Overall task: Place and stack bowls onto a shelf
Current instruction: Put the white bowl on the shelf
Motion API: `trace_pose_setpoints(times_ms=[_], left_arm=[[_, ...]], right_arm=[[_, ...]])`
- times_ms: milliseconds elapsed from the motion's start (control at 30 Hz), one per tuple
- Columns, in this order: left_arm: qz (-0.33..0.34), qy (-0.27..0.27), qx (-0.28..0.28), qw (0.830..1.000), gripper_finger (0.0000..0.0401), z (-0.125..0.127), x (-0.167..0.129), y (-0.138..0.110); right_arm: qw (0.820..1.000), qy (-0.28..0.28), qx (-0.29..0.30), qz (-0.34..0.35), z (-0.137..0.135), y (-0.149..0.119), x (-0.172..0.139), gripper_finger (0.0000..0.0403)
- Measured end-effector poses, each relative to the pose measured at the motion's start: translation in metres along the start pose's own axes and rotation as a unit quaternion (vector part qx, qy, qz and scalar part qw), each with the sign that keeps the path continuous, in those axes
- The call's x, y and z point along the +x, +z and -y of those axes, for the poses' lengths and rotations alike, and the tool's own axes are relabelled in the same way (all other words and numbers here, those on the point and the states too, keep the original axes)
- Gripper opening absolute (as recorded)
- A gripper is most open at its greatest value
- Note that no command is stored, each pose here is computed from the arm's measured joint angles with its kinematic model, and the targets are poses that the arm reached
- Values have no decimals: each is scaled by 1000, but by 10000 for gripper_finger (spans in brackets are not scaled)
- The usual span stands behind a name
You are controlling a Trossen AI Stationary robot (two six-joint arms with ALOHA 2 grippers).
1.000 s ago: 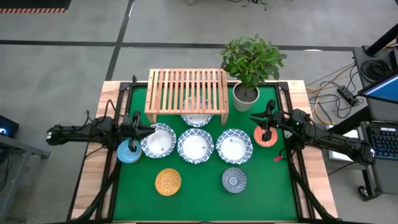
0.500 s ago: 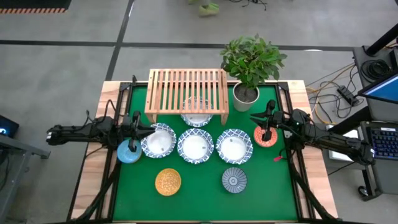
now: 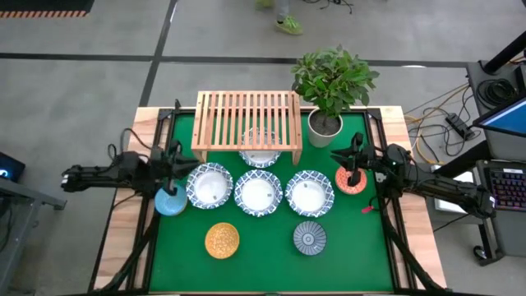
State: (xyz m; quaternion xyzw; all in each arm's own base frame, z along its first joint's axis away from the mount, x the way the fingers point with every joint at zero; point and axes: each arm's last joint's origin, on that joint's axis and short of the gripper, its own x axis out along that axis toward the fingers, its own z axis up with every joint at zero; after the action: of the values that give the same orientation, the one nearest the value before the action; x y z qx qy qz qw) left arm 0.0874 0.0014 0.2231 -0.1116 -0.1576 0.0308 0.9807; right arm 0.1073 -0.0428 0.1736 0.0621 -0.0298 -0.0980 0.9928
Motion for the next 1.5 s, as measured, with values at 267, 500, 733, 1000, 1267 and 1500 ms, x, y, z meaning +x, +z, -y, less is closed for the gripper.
trace_pose_setpoints(times_ms=[267,500,733,1000,1267,1500], left_arm=[[91,-13,-20,996,36,3,-2,17],[94,-16,-4,995,36,4,-1,18],[94,-31,-37,994,36,5,8,18],[42,-53,-59,996,36,11,32,20],[-75,-102,-80,989,36,29,58,23],[-220,-41,-63,973,36,43,77,20]], right_arm=[[998,38,25,49,-6,17,0,68],[991,102,-23,87,-22,47,4,68],[982,166,-57,72,-42,70,12,68],[976,213,-35,-13,-61,81,26,68],[977,194,-9,-94,-79,65,40,68],[974,148,34,-169,-97,46,50,68]])
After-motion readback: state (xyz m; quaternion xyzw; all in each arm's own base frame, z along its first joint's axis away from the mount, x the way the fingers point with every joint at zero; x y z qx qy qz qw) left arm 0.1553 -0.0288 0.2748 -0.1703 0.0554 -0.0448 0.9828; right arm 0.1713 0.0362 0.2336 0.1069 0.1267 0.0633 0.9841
